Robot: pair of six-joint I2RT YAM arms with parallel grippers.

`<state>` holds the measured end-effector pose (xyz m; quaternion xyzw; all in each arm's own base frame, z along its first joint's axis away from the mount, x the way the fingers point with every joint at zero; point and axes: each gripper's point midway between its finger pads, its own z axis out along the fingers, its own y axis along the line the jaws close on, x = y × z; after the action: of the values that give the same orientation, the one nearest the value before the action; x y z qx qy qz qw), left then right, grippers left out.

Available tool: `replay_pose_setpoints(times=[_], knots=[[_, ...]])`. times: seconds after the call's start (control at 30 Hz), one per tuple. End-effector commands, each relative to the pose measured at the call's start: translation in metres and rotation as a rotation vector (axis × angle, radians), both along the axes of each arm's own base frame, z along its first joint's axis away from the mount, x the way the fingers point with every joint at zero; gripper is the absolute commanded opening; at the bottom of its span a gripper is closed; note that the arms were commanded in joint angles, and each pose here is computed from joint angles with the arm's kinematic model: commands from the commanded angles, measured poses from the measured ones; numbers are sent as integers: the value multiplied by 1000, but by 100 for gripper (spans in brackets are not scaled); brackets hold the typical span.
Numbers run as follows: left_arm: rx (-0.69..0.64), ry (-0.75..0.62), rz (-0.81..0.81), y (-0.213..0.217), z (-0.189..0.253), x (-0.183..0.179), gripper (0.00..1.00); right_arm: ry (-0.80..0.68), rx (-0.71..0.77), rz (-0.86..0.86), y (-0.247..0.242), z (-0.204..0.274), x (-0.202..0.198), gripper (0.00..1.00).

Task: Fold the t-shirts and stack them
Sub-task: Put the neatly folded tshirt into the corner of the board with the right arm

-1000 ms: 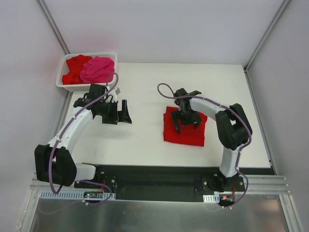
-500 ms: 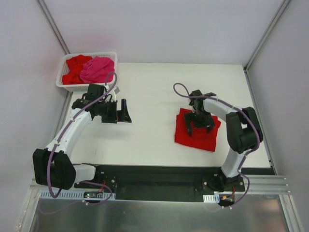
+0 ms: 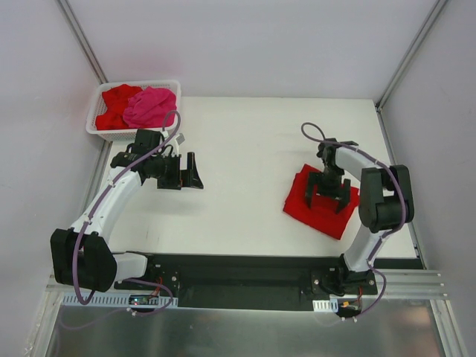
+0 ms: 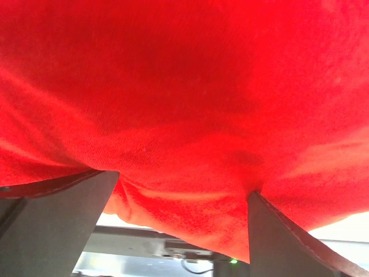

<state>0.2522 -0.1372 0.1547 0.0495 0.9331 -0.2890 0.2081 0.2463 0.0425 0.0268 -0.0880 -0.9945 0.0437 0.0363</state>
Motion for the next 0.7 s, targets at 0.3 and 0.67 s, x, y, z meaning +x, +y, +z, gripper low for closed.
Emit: replay_pose_setpoints(times=[0.3, 0.67], knots=[[-19, -42, -40, -6, 8, -5, 99, -25, 11, -479, -20, 17, 30, 100], [-21, -46, -50, -8, 9, -5, 99, -15, 55, -707, -21, 12, 39, 100]])
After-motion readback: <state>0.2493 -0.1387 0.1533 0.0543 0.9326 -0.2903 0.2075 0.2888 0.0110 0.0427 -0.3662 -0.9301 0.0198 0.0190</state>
